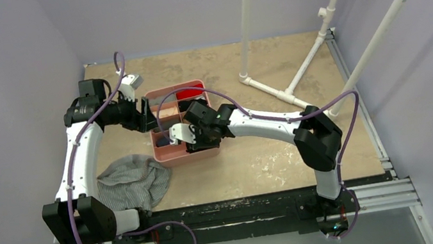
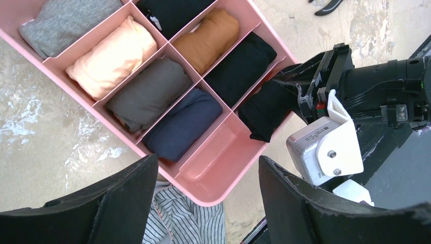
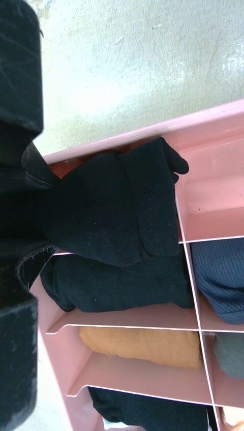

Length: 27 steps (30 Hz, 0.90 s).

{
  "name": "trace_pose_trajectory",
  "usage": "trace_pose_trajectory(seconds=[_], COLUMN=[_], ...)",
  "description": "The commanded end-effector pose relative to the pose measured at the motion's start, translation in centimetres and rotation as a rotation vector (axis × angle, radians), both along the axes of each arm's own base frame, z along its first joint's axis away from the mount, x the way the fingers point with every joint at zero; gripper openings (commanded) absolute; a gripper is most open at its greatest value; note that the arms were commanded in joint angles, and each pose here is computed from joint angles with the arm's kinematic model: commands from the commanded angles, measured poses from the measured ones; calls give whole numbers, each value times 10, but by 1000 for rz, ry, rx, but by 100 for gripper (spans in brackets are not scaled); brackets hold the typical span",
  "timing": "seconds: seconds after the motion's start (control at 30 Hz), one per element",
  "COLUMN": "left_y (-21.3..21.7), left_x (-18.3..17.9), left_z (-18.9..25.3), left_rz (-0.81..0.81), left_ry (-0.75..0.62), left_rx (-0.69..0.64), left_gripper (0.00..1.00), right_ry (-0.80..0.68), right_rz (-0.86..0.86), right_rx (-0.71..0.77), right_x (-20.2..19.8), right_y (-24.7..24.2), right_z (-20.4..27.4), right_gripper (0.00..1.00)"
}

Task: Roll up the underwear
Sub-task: Place the underwear in the storage box.

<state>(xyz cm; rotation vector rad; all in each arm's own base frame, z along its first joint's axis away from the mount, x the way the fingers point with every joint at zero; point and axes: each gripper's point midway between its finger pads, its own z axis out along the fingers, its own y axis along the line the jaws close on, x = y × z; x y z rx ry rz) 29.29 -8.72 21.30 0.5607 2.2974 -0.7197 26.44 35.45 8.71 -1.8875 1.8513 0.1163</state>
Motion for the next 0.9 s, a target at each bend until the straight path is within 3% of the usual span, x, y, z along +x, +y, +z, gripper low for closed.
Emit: trace_pose_trajectory(seconds=[0.0,0.87], left_y=[0,16], left_x=[1,9], left_z=[9,4], left_rz=[-1,76], left_ry=[-30,-36], left_rx=[-7,70], left_gripper=[71,71], right_ry=[-15,158], right_rz=[10,74], right_rx=[27,-114], right_x=[1,-18], right_y=[6,1], right_z=[20,-35], right_gripper=[0,0])
